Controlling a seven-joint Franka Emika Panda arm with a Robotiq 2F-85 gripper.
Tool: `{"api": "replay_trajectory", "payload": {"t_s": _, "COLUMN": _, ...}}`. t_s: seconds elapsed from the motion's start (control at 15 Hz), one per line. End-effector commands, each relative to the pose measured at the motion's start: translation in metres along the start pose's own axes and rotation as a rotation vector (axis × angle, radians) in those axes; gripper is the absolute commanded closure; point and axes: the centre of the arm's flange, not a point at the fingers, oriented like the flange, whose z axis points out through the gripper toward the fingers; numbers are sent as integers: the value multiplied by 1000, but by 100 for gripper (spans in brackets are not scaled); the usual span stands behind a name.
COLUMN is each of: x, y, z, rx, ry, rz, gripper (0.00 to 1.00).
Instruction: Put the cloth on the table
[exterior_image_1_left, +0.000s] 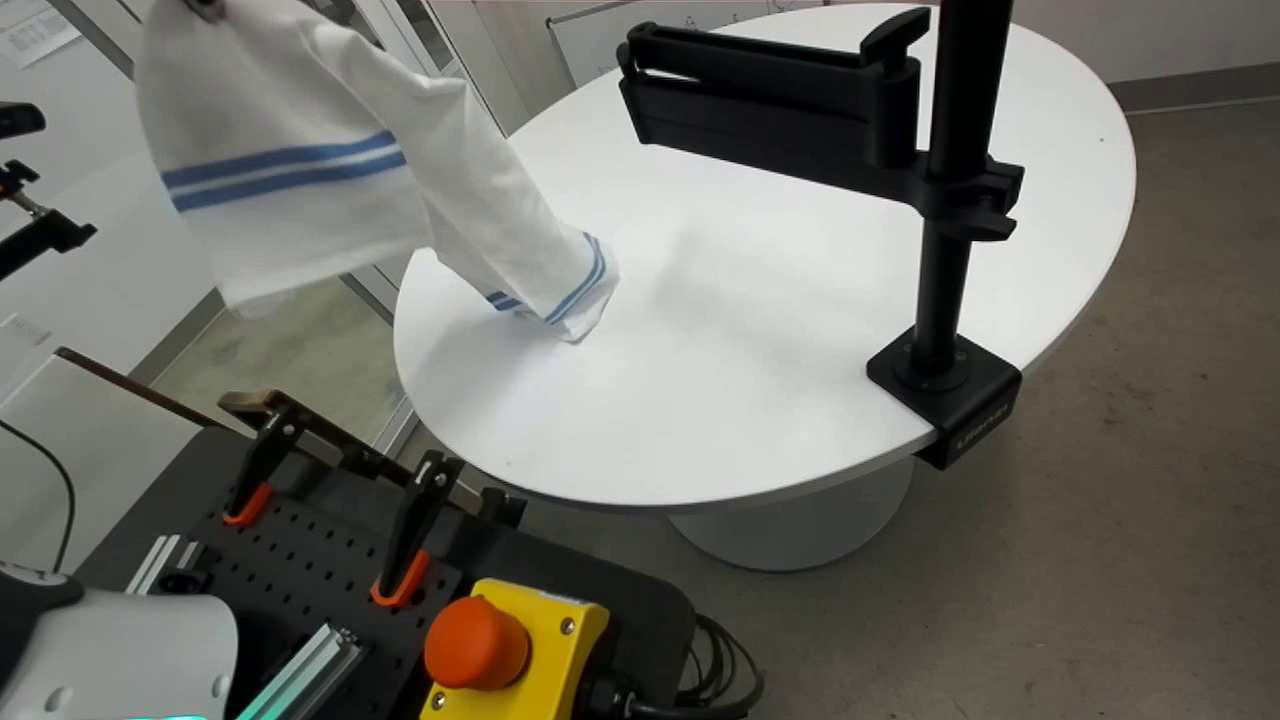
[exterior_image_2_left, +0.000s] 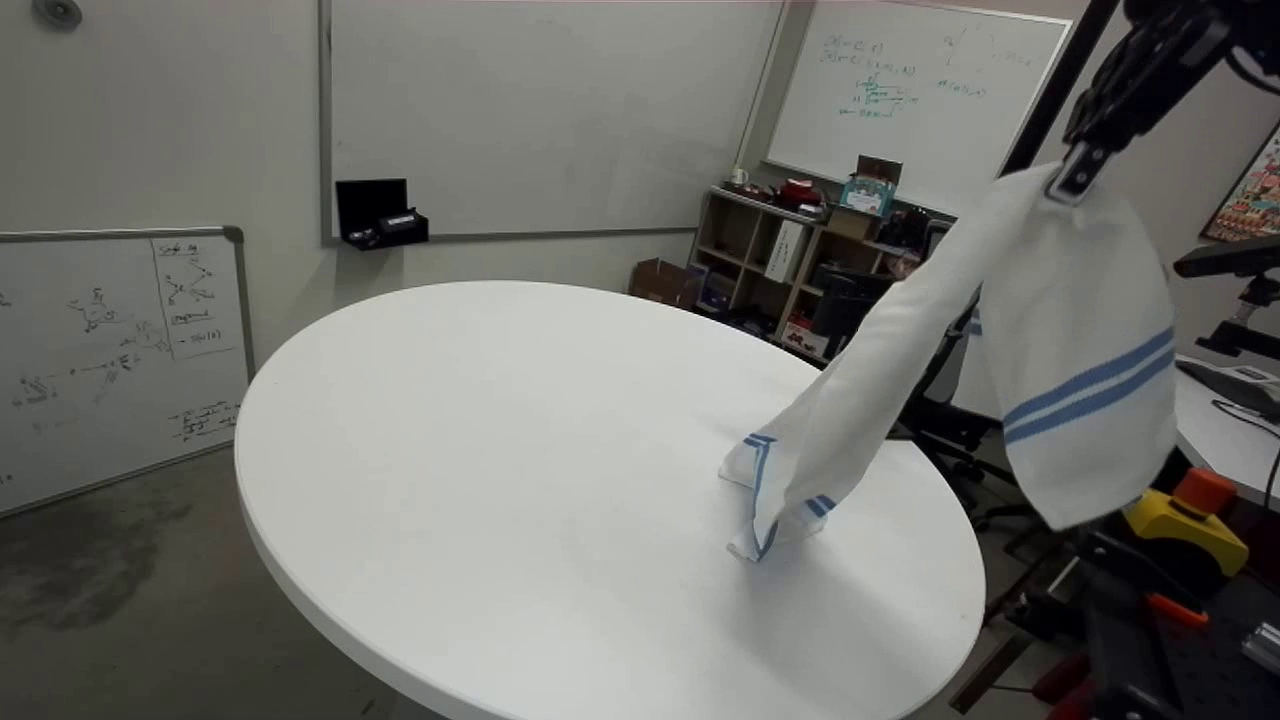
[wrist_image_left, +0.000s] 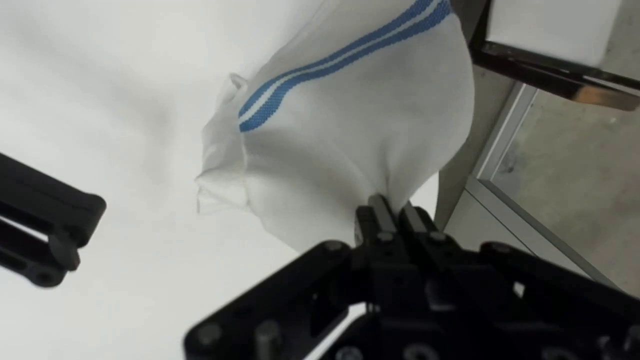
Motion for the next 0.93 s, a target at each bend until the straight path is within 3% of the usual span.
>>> {"api": "replay_trajectory", "payload": {"t_s": 0.0, "x": 15, "y": 11, "z": 56, "rx": -92, "ry": -81, "rz": 34, "gripper": 99}}
{"api": "replay_trajectory", "payload": {"t_s": 0.2, "x": 26, "y": 25, "z": 82, "rx": -162, "ry": -70, "rz": 65, "gripper": 99}}
{"api": "replay_trajectory", "payload": {"t_s": 0.53, "x": 44, "y": 46, "z": 115, "rx": -298, "ry": 40, "rz": 128, "gripper": 99}}
{"api": "replay_trajectory", "payload": {"t_s": 0.87, "x": 41, "y": 57, "z": 147, "rx": -428, "ry": 97, "rz": 113, "gripper": 99}}
